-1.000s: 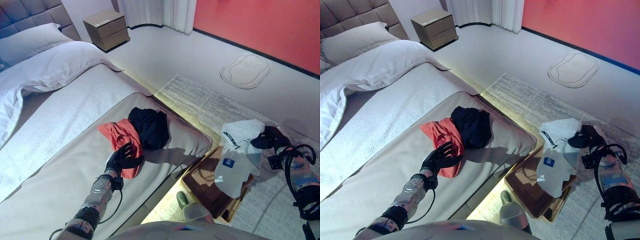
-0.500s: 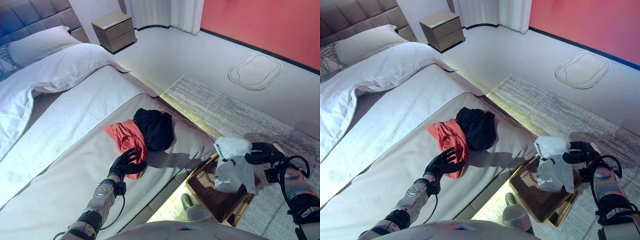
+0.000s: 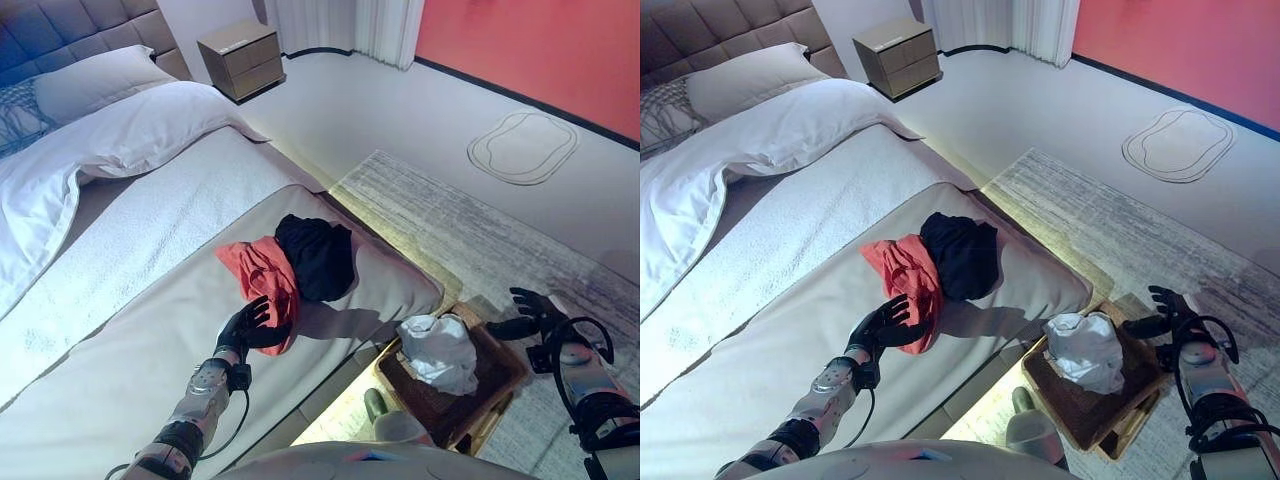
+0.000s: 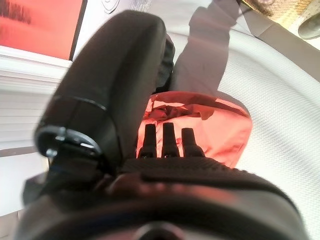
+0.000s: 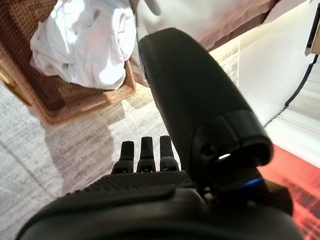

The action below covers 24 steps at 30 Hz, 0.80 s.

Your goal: Pick up the clothes from the bed and place them into the basket

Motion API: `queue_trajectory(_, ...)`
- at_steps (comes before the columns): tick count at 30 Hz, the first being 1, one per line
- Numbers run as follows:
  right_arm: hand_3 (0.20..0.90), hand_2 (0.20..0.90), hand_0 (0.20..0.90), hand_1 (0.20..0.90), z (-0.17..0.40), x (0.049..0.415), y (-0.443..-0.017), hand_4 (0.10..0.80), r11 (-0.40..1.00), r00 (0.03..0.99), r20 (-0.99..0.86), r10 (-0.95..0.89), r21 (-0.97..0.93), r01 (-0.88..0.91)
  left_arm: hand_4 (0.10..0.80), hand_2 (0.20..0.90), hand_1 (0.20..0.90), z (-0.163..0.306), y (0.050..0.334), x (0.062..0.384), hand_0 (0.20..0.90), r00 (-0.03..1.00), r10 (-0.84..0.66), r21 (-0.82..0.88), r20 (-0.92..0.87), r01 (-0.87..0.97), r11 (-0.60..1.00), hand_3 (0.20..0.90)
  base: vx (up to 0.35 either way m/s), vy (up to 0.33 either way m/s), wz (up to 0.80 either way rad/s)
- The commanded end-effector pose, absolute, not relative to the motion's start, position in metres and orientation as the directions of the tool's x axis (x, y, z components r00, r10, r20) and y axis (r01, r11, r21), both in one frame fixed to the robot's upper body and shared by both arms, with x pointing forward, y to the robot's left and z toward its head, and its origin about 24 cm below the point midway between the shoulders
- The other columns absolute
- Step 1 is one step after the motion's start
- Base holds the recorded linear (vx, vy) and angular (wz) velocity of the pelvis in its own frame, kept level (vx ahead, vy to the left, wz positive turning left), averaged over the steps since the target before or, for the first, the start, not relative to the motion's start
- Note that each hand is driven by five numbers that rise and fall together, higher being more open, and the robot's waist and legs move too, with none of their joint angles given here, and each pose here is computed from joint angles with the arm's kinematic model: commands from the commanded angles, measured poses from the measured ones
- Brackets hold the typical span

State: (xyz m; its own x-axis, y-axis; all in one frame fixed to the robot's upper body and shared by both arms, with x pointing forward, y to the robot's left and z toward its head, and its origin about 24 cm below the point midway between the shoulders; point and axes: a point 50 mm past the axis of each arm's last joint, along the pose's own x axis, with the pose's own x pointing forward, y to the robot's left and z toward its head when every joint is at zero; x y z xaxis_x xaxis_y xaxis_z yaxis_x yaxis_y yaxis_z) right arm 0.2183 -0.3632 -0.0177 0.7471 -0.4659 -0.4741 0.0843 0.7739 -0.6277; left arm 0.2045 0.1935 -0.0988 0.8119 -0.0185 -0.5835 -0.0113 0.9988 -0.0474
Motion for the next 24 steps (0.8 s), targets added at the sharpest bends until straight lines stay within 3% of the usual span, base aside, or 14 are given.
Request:
queue_trajectory(1, 0.9, 0.9, 0.9, 0.9, 0.048, 0.269, -0.35, 0.8, 0.728, 0.892, -0.166, -0.42, -0.649, 0.222, 0.8, 0.9, 0.9, -0.069, 0.205, 0.235, 0.9, 0.905, 0.003, -0.008, -0.426, -0.007, 1.0, 0.9, 0.0, 0.0, 0.0)
queue_trajectory(7, 0.9, 0.9, 0.9, 0.9, 0.087, 0.301, -0.315, 0.8, 0.698, 0.947, 0.014, -0.32, -0.673, 0.245, 0.8, 0.9, 0.9, -0.07, 0.2, 0.237, 0.9, 0.905, 0.016, -0.026, -0.426, -0.03, 0.999, 0.9, -0.001, 0.009, 0.08)
queue_trajectory(12, 0.9, 0.9, 0.9, 0.9, 0.118, 0.331, -0.285, 0.8, 0.565, 0.968, 0.147, -0.206, -0.79, 0.24, 0.8, 0.9, 0.9, -0.076, 0.199, 0.233, 0.9, 0.891, 0.02, -0.017, -0.454, -0.031, 0.999, 0.9, 0.017, -0.008, 0.27)
queue_trajectory(24, 0.9, 0.9, 0.9, 0.9, 0.153, 0.364, -0.239, 0.8, 0.323, 0.991, 0.135, 0.009, -0.938, 0.124, 0.8, 0.9, 0.9, -0.086, 0.222, 0.21, 0.9, 0.864, 0.065, -0.001, -0.5, -0.076, 0.997, 0.9, 0.09, -0.008, 0.36)
